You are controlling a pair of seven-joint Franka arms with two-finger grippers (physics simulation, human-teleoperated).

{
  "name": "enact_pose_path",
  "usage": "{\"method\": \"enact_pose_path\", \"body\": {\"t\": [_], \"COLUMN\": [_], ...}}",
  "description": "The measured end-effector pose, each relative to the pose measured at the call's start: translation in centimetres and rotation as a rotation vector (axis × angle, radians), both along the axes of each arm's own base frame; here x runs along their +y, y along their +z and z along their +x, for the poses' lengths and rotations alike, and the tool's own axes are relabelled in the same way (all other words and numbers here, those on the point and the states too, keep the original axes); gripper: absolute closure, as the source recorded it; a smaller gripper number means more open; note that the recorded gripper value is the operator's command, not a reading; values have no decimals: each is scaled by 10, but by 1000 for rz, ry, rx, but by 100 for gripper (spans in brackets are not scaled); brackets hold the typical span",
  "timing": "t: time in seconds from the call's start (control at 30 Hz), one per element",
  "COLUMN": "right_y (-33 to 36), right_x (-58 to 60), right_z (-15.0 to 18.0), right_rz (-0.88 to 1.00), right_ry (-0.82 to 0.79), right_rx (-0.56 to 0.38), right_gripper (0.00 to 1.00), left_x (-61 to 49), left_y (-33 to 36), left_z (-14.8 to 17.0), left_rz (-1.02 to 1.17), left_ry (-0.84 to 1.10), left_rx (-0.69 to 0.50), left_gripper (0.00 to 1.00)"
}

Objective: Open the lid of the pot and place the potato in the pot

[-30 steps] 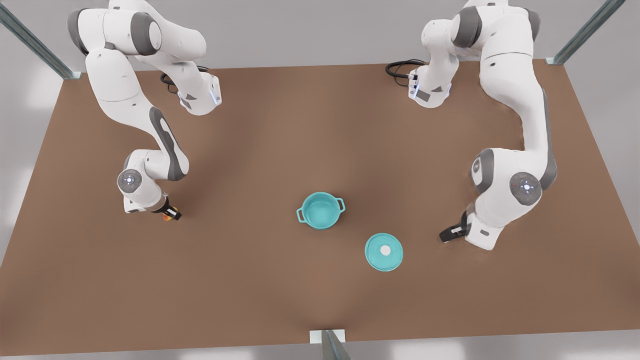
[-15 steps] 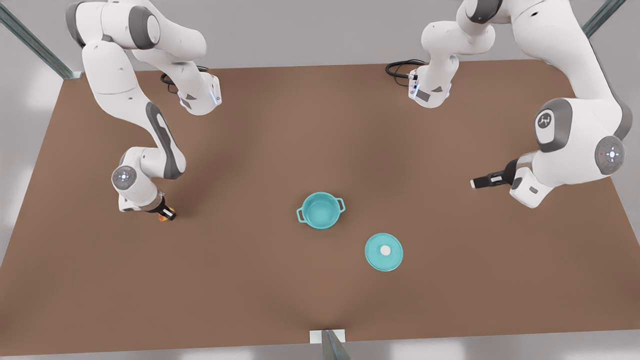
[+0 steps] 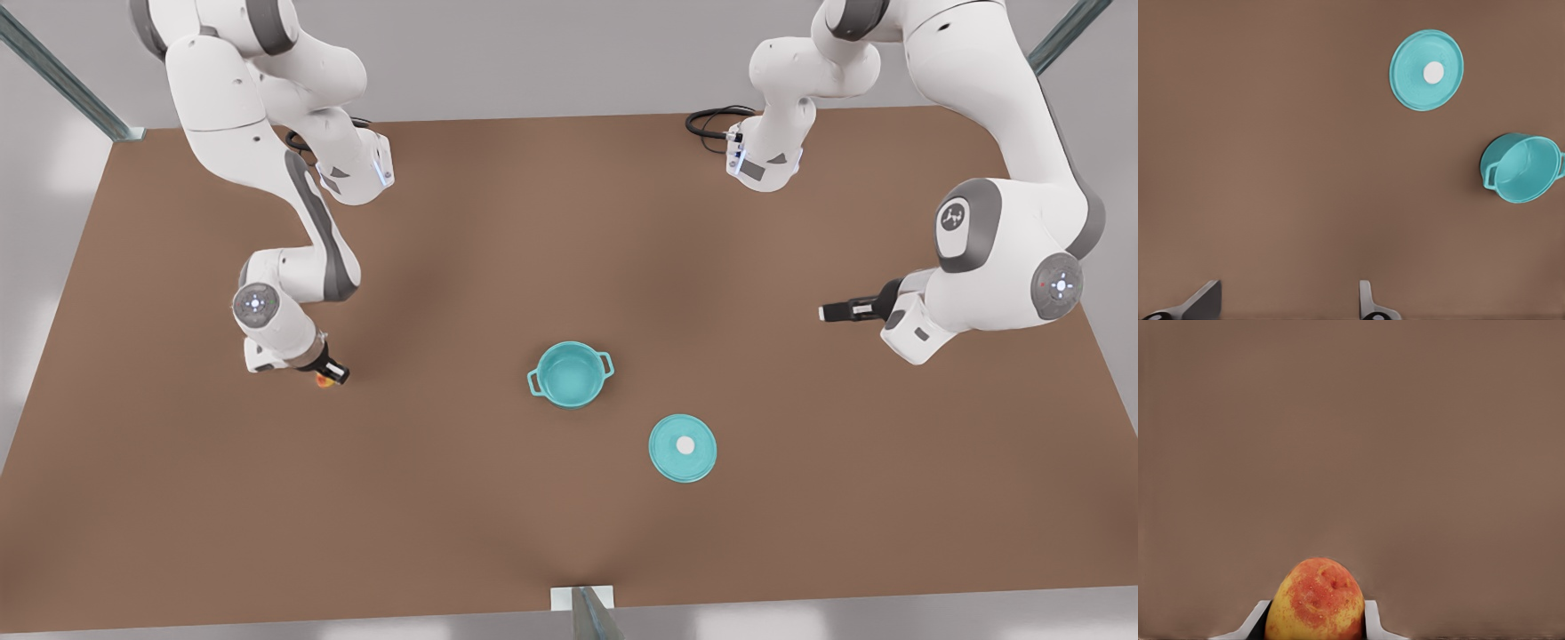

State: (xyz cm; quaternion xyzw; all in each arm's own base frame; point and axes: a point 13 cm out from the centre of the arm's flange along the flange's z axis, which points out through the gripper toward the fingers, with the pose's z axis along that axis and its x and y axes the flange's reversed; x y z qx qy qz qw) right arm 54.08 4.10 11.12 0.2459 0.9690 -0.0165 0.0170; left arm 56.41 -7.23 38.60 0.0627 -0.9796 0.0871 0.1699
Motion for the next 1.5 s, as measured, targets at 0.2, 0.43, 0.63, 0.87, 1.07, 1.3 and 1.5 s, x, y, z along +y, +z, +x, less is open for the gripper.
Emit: {"method": "enact_pose_path", "body": {"t": [0.2, 0.43, 0.63, 0.87, 1.07, 1.3, 1.5], "right_y": [25, 55, 85, 101, 86, 30, 34], "right_x": [80, 181, 275, 363, 407, 443, 462], "right_z": [-2, -14, -18, 3, 24, 13, 21], "right_rz": [34, 74, 122, 163, 167, 115, 127], "right_ry": [46, 101, 142, 113, 54, 10, -48], "right_rx": [0, 10, -4, -7, 8, 42, 22], "right_gripper": [45, 45, 46, 46, 45, 45, 0], "left_x": [9, 15, 6, -19, -28, -17, -19], "left_y": [-7, -10, 10, 19, 31, 34, 31], "left_z": [-8, -18, -10, -5, -10, -18, -20], "left_rz": [6, 21, 69, 84, 88, 94, 98], "left_ry": [12, 13, -34, -92, -104, -79, -77], "left_rx": [25, 41, -49, -109, -127, -105, -100], "left_gripper": [0, 0, 0, 0, 0, 0, 0]}}
